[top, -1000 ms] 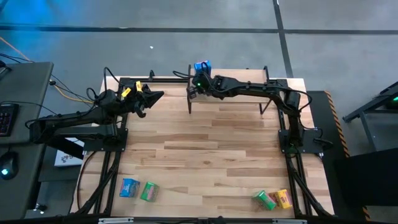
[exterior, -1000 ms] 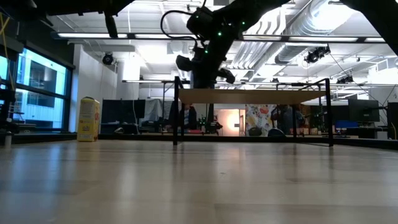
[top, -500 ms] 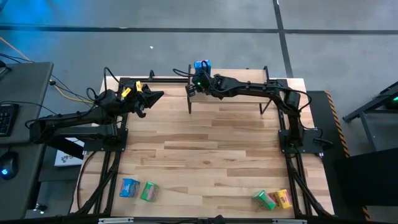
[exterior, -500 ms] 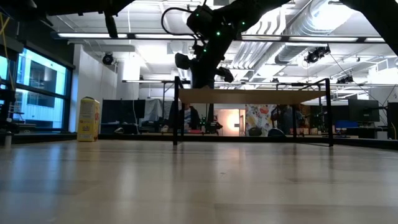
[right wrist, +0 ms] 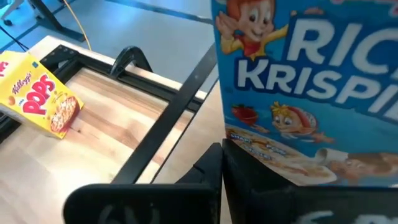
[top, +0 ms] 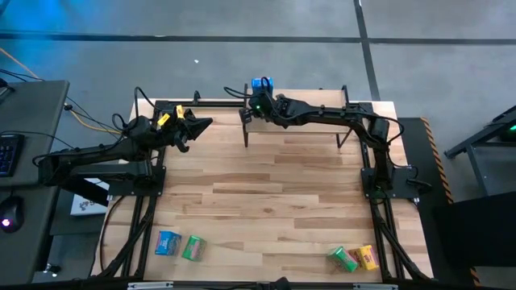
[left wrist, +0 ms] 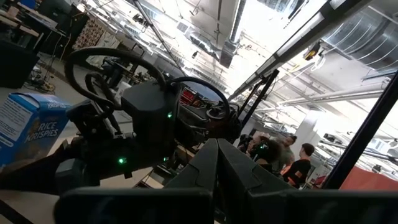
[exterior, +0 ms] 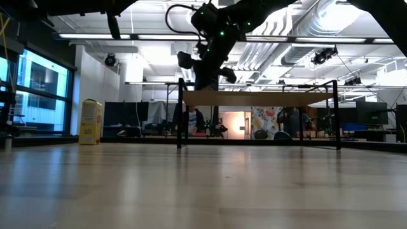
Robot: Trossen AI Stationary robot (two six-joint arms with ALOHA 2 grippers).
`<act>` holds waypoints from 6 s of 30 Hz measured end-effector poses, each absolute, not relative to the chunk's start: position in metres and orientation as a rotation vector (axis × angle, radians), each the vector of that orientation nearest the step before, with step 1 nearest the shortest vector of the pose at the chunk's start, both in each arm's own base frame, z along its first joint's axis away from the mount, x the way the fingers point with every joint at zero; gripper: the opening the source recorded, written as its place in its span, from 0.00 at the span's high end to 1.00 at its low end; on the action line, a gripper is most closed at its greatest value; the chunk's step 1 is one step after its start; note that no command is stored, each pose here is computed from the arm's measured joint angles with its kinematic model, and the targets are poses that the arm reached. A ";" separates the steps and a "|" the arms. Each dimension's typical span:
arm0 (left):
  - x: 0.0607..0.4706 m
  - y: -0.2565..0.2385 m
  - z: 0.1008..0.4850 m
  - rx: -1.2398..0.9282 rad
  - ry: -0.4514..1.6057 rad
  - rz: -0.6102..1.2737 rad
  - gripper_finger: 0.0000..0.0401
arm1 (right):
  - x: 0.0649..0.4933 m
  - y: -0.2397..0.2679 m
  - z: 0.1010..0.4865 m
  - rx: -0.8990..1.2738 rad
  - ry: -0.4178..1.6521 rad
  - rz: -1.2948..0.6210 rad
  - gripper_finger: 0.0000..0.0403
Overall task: Stack cereal on shelf
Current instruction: Put the top blue cereal box on the shelf, then put the blue cereal box on the shelf
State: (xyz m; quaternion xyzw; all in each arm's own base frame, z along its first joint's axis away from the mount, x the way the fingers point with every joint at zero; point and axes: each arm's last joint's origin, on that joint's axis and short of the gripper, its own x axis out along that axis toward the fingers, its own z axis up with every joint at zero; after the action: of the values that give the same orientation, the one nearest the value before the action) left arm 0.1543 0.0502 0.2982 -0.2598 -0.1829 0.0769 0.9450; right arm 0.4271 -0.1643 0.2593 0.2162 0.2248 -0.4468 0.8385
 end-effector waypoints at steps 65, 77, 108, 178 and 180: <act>0.155 0.050 0.295 -0.313 -0.317 0.199 1.00 | 0.200 -0.025 0.327 0.444 -0.201 -0.183 1.00; 0.155 0.051 0.295 -0.313 -0.318 0.203 1.00 | 0.200 -0.027 0.328 0.444 -0.210 -0.220 1.00; 0.148 0.048 0.357 -0.341 -0.164 0.220 0.28 | 0.199 -0.030 0.328 0.528 -0.250 -0.329 1.00; 0.134 -0.215 0.260 -1.128 1.322 0.991 0.28 | 0.197 -0.029 0.291 0.559 0.121 -0.429 1.00; 0.135 -0.217 0.257 -1.121 1.327 1.000 0.28 | 0.197 -0.029 0.291 0.559 0.121 -0.428 1.00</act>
State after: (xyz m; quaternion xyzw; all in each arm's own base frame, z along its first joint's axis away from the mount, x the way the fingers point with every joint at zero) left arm 0.1348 -0.2167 0.2574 -0.4714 0.5578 0.4203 0.5386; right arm 0.1973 -0.0294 0.2908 0.2735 0.0591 -0.2097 0.9369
